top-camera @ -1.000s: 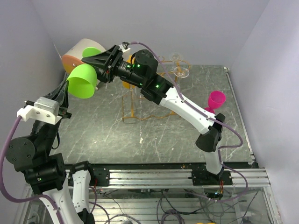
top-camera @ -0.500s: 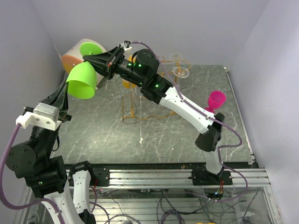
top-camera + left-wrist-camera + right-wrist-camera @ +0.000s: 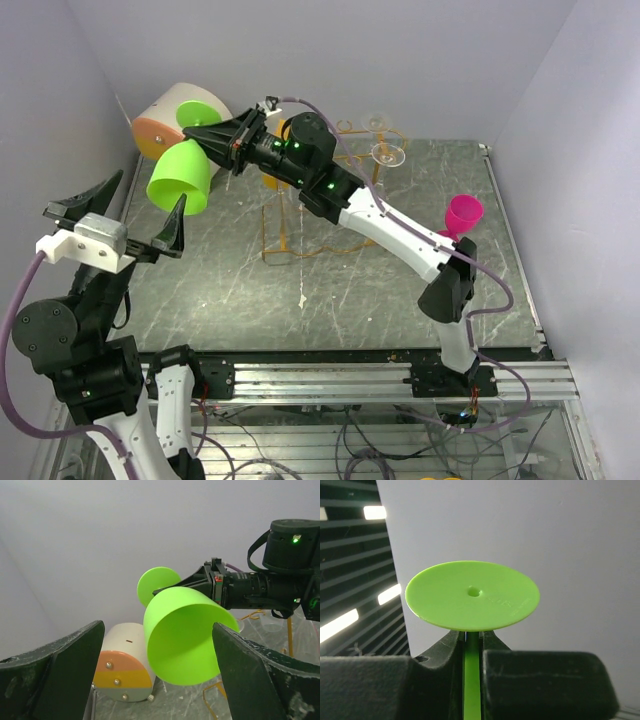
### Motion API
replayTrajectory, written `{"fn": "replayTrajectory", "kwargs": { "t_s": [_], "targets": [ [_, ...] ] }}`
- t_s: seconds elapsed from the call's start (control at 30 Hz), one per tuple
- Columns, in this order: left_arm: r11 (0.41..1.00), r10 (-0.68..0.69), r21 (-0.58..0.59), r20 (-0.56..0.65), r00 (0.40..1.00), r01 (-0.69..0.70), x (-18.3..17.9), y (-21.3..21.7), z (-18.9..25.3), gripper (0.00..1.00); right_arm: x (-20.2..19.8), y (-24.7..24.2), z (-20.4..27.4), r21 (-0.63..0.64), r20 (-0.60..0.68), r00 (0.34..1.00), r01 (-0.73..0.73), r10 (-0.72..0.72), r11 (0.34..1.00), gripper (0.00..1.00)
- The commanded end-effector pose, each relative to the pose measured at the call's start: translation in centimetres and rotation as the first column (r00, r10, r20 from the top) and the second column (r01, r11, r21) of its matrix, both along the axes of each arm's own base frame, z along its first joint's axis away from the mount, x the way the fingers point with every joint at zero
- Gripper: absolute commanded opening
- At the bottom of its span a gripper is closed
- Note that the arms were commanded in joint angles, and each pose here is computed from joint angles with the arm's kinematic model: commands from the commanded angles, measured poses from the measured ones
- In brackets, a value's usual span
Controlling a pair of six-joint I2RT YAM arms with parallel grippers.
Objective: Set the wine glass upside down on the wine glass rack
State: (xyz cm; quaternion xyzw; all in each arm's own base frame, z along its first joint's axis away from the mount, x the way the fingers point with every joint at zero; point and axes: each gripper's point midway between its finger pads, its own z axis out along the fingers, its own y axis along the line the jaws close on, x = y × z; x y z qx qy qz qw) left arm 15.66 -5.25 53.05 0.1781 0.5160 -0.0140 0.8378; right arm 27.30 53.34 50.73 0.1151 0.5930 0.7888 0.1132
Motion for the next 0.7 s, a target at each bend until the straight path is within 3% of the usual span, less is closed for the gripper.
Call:
{"fn": "replayTrajectory", "kwargs": {
  "t_s": [0.0, 0.17, 0.43, 0.53, 0.67],
  "targets": [
    [0.999, -0.036, -0.010, -0.022, 0.999, 0.036, -1.2, -0.9, 0.5, 1.00, 1.0, -3.4, 3.2, 0.072, 0.058, 0.997, 0.053, -0.057, 0.996, 0.00],
    [0.995, -0.095, -0.039, -0.046, 0.994, 0.093, -3.0, -2.2, 1.6, 1.00, 2.1, -5.6, 4.6, 0.041, 0.164, 0.978, 0.128, -0.133, 0.991, 0.00],
    [0.971, 0.195, -0.135, -0.020, 0.981, -0.196, -3.6, 2.8, 3.9, 1.00, -0.8, -8.6, 3.6, -0.086, 0.463, 0.874, 0.208, -0.146, 0.974, 0.00],
    [0.951, 0.272, -0.121, -0.116, 0.955, -0.286, -1.2, 4.8, 2.3, 0.98, -2.3, -10.7, 4.2, -0.103, 0.566, 0.808, 0.267, -0.165, 0.958, 0.00],
    [0.927, 0.340, -0.037, -0.336, 0.878, -0.373, 3.7, 7.5, -1.3, 0.96, -3.7, -14.0, 3.3, -0.164, 0.667, 0.725, 0.371, -0.174, 0.914, 0.00]
  ]
}}
